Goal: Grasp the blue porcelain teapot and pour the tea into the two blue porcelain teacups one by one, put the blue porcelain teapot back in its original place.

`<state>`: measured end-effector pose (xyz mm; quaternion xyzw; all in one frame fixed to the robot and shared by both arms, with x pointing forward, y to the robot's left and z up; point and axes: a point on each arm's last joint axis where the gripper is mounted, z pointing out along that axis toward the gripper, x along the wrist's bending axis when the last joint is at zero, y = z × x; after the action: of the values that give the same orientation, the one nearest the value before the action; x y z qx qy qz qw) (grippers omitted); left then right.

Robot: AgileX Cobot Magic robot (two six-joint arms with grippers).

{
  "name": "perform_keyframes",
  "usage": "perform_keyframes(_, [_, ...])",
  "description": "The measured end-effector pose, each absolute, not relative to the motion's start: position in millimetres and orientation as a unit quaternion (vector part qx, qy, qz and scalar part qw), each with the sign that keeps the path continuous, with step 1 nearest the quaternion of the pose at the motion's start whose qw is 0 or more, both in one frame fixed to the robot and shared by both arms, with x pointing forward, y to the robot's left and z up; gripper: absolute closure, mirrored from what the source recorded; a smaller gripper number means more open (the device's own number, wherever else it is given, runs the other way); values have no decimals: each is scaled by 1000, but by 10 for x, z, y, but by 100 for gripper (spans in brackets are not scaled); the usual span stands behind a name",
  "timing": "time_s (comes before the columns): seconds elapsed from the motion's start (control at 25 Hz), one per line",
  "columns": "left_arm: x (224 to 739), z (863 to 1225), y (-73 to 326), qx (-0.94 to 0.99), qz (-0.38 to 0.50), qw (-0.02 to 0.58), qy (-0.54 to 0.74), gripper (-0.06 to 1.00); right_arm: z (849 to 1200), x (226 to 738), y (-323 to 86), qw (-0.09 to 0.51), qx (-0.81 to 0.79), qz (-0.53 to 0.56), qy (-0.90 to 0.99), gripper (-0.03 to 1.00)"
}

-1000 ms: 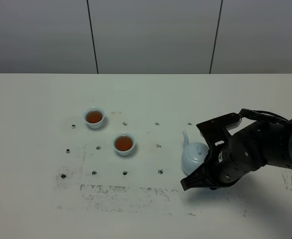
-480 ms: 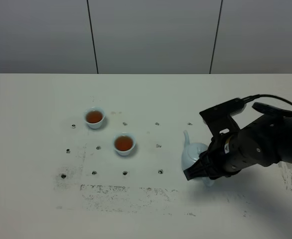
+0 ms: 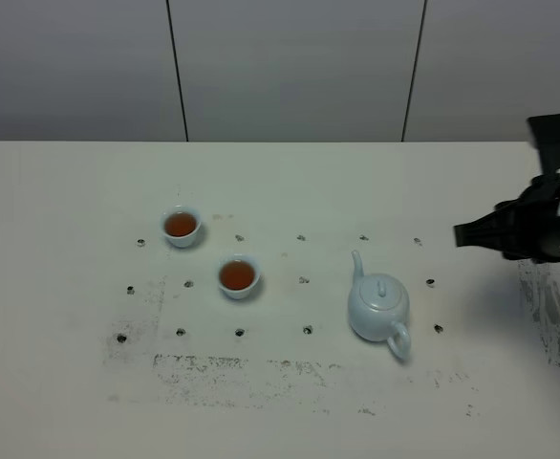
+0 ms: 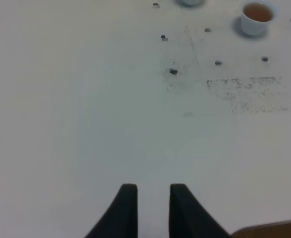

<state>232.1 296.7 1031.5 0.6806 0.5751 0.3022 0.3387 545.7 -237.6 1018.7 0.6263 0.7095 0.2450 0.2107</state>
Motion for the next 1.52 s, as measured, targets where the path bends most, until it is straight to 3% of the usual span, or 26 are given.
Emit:
perform_keyframes(0.32, [2321, 10315, 2967, 681, 302, 339, 575, 72, 10196, 5427, -3150, 217, 720, 191, 631, 74])
perform_keyframes(0.56, [2321, 10316, 2967, 680, 303, 339, 575, 72, 10328, 5291, -3407, 232, 742, 172, 605, 75])
perform_keyframes(1.04, [2321, 10315, 2967, 680, 302, 339, 575, 72, 11182, 4564, -3457, 355, 704, 197, 583, 75])
perform_keyframes(1.2, [2321, 10315, 2967, 680, 302, 339, 575, 72, 11414, 4225, -3348, 355, 705, 254, 559, 75])
perform_keyframes(1.36, [2321, 10315, 2967, 680, 302, 339, 575, 72, 11358, 3893, -3259, 366, 661, 257, 602, 75])
perform_keyframes(1.52, [2321, 10315, 2967, 680, 302, 339, 575, 72, 11106, 3579, -3121, 333, 650, 291, 618, 75])
